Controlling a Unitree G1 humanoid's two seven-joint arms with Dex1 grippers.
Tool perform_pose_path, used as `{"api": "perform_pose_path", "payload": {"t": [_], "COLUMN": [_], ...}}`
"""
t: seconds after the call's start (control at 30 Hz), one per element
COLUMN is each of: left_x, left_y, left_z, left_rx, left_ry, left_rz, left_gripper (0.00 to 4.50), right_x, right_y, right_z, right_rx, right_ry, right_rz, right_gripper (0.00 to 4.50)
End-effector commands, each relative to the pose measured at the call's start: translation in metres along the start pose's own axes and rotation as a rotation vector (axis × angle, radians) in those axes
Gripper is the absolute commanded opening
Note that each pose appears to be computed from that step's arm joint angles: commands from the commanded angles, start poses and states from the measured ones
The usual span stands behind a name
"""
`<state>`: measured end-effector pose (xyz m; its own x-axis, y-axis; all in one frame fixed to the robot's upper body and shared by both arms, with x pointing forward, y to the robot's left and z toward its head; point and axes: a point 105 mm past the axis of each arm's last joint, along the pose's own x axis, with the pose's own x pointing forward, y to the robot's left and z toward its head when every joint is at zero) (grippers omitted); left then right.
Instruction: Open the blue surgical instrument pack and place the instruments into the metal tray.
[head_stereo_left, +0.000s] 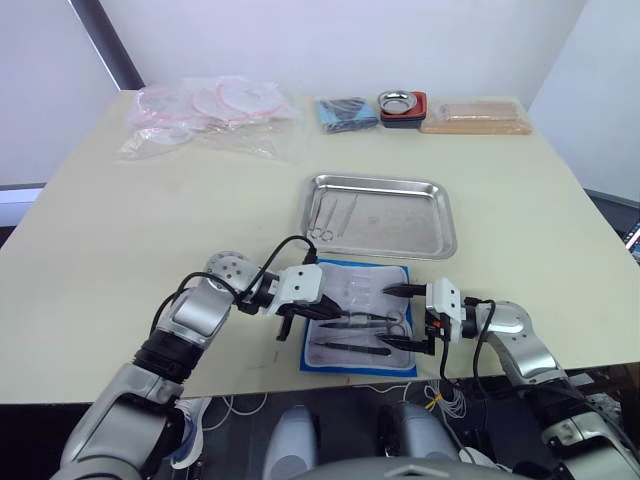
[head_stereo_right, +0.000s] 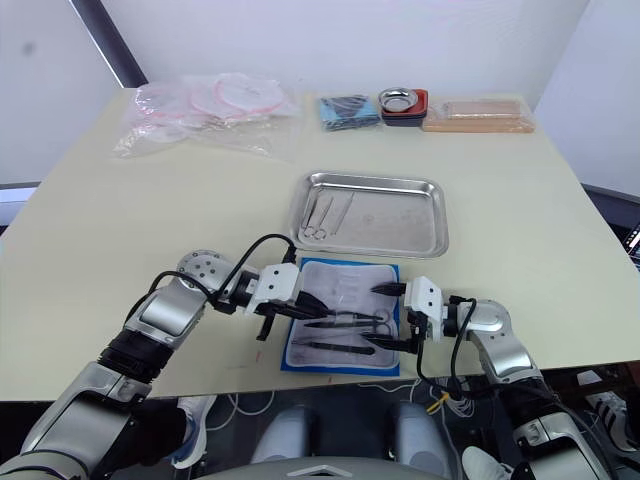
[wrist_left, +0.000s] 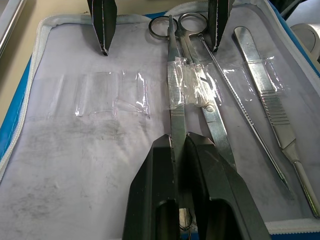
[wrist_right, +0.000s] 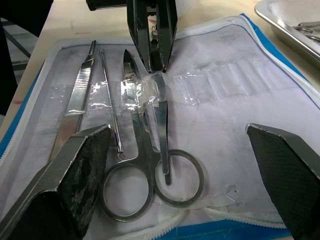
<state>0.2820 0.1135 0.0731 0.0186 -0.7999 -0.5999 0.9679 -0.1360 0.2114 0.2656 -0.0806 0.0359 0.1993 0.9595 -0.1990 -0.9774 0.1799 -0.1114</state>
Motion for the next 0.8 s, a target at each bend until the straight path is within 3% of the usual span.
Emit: {"api": "perform_pose_path", "payload": {"t": [0.03, 0.5, 0.8], "left_x": [-0.003, -0.022, -0.018], "left_y": [0.000, 0.012, 0.004], "left_z": [-0.003, 0.019, 0.018], "left_rx": [-0.002, 0.027, -0.002], "left_ry": [0.036, 0.120, 0.103], "left_rz": [-0.010, -0.006, -0.020], "left_gripper": [0.05, 0.05, 0.05], "right_x": [-0.005, -0.003, -0.001], "right_y": [0.025, 0.026, 0.029], "right_z": [-0.056, -0.056, -0.055], "right_rx": [0.190, 0.191, 0.187], "right_ry": [0.172, 0.172, 0.170], "right_rz": [0.018, 0.026, 0.047], "right_gripper": [4.50, 4.50, 4.50]}}
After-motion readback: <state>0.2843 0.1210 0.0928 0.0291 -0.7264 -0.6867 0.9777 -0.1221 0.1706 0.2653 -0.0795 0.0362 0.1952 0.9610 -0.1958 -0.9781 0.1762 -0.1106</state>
